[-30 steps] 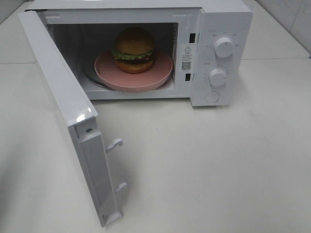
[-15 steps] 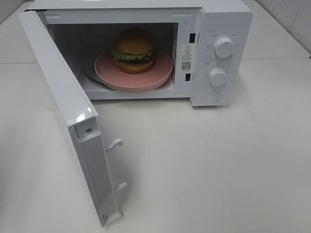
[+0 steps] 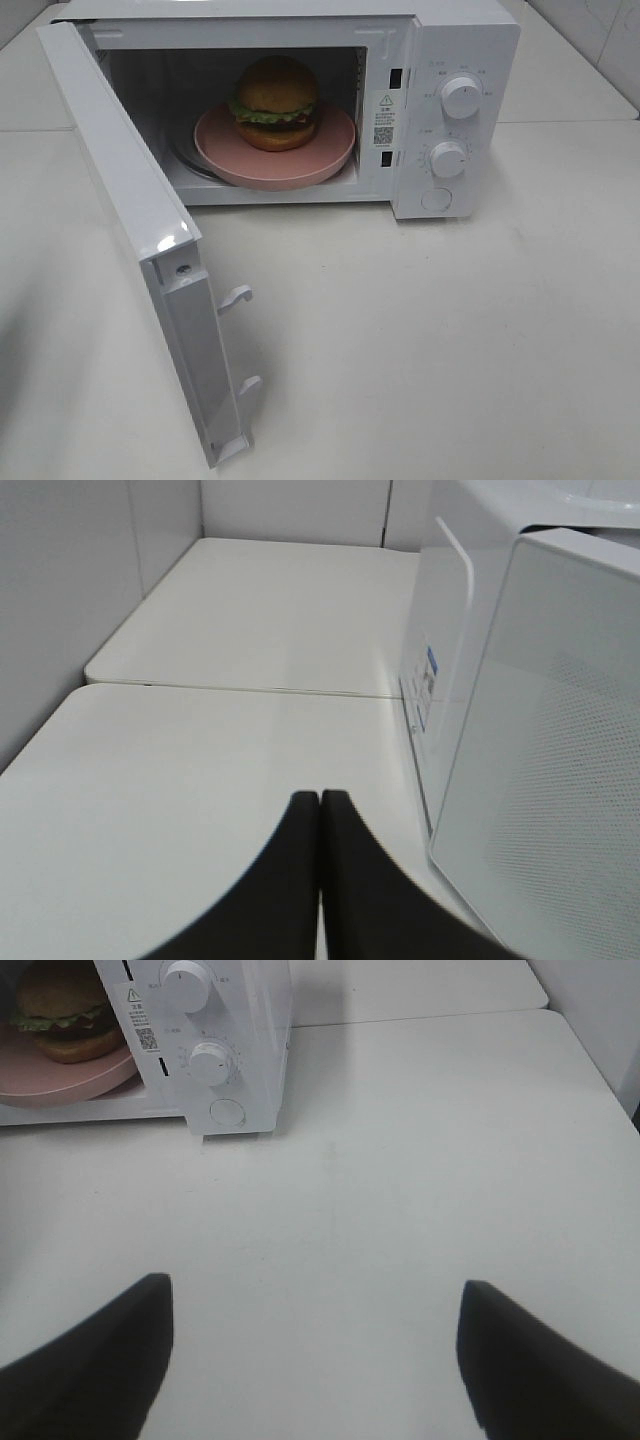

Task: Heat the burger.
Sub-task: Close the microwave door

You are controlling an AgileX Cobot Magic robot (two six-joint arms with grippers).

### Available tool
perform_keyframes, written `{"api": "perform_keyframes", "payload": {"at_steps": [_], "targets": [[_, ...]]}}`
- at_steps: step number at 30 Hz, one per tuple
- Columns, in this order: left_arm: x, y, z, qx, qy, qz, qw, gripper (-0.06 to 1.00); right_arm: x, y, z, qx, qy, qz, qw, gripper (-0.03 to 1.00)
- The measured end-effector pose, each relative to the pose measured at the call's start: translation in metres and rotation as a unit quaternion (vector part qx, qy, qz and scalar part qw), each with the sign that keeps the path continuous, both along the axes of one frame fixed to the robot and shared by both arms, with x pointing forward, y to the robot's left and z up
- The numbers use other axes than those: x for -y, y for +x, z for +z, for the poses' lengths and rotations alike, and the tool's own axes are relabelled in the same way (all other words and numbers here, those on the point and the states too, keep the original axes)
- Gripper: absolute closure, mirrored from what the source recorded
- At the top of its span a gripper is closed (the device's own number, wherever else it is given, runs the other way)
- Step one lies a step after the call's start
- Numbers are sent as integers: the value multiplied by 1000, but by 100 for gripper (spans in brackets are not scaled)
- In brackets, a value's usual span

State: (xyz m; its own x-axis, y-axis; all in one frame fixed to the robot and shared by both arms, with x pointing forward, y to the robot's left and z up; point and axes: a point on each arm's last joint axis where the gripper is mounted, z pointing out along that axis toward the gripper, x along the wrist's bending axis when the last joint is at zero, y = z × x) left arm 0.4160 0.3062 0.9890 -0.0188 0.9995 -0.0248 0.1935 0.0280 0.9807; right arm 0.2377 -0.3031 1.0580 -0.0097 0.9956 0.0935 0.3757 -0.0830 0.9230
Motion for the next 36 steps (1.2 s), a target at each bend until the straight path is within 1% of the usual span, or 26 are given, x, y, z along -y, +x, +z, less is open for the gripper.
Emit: {"api": "perform_keyframes", "payload": {"at_steps": [1,2,3,4,6,7,8,9,12,14,15,17,20,22,23,25,28,30,31,36], "targets": [[0,0,0,0,0,0,1000,94,0,0,0,0,0,0,1000,21],[3,5,-2,-4,2,-21,1000,94,0,0,0,0,0,0,1000,21],[5,8,-3,-3,3,-32,999,94,0,0,0,0,0,0,1000,21],[5,8,-3,-3,3,-32,999,94,0,0,0,0,0,0,1000,21],[13,17,-11,-2,0,-77,997,94,0,0,0,0,0,0,1000,21],[13,17,-11,-2,0,-77,997,94,0,0,0,0,0,0,1000,21],[15,19,-14,0,-3,-89,996,94,0,0,0,0,0,0,1000,21],[19,23,-17,4,-10,-112,994,94,0,0,0,0,0,0,1000,21],[21,27,-19,4,-13,-123,992,94,0,0,0,0,0,0,1000,21],[27,39,-25,-10,-17,-161,987,94,0,0,0,0,0,0,1000,21],[27,39,-25,-10,-17,-161,987,94,0,0,0,0,0,0,1000,21],[30,47,-27,-17,-21,-179,983,94,0,0,0,0,0,0,1000,21],[31,48,-29,-21,-24,-181,983,94,0,0,0,0,0,0,1000,21],[42,54,-34,-32,-25,-206,978,94,0,0,0,0,0,0,1000,21],[42,54,-34,-32,-25,-206,978,94,0,0,0,0,0,0,1000,21],[53,57,-38,-35,-15,-228,973,94,0,0,0,0,0,0,1000,21],[54,58,-40,-35,-14,-227,973,94,0,0,0,0,0,0,1000,21],[59,61,-49,-46,-19,-217,975,94,0,0,0,0,0,0,1000,21],[59,61,-49,-46,-19,-217,975,94,0,0,0,0,0,0,1000,21],[72,67,-52,-49,-14,-238,970,94,0,0,0,0,0,0,1000,21]]}}
